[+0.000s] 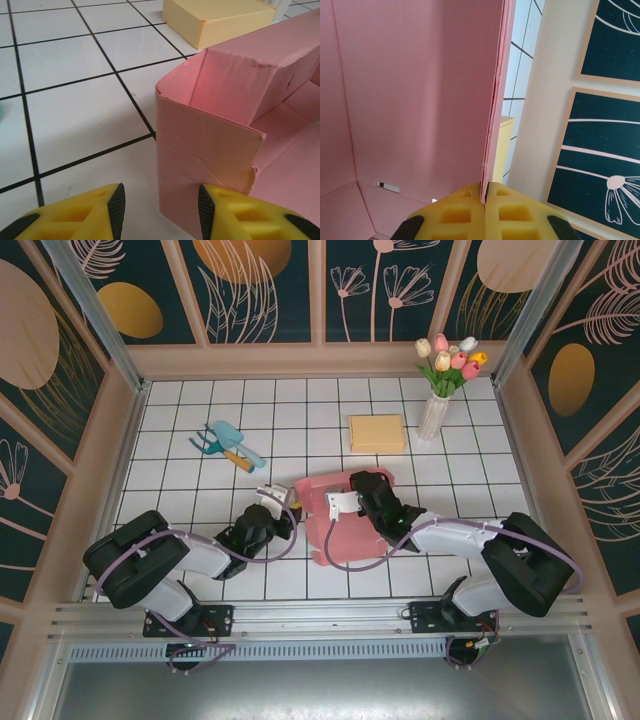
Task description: Fold the paper box
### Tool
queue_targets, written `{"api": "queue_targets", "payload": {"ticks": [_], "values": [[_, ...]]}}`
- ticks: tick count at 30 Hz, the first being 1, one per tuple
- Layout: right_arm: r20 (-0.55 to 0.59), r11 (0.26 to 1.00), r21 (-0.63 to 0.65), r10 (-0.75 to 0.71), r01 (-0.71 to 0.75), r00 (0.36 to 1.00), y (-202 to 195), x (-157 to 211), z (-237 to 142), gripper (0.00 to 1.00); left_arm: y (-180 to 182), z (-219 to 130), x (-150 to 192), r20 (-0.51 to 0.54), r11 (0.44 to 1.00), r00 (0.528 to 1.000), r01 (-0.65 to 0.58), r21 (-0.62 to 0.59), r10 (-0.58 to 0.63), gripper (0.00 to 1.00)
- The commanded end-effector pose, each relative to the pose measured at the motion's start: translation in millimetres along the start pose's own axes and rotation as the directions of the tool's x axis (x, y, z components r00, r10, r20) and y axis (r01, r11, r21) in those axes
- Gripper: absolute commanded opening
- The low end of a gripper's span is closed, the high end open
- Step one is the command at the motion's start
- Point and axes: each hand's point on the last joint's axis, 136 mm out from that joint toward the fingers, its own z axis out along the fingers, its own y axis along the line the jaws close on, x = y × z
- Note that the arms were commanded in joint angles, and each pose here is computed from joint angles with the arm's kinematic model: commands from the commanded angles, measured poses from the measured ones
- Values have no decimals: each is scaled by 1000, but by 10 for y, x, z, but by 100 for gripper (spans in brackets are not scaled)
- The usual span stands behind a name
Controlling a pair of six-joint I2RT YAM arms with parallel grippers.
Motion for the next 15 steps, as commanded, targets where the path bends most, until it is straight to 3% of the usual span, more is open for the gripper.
{"api": "queue_targets", "payload": {"ticks": [1, 15], "values": [[-18, 994, -99, -53, 51, 998, 313, 37, 28, 0, -117, 29, -178, 64, 998, 998, 1, 59, -4, 44], [-24, 993, -113, -42, 39, 999, 350, 21, 64, 0, -156, 104, -194, 70, 995, 995, 59, 75, -64, 42]]}}
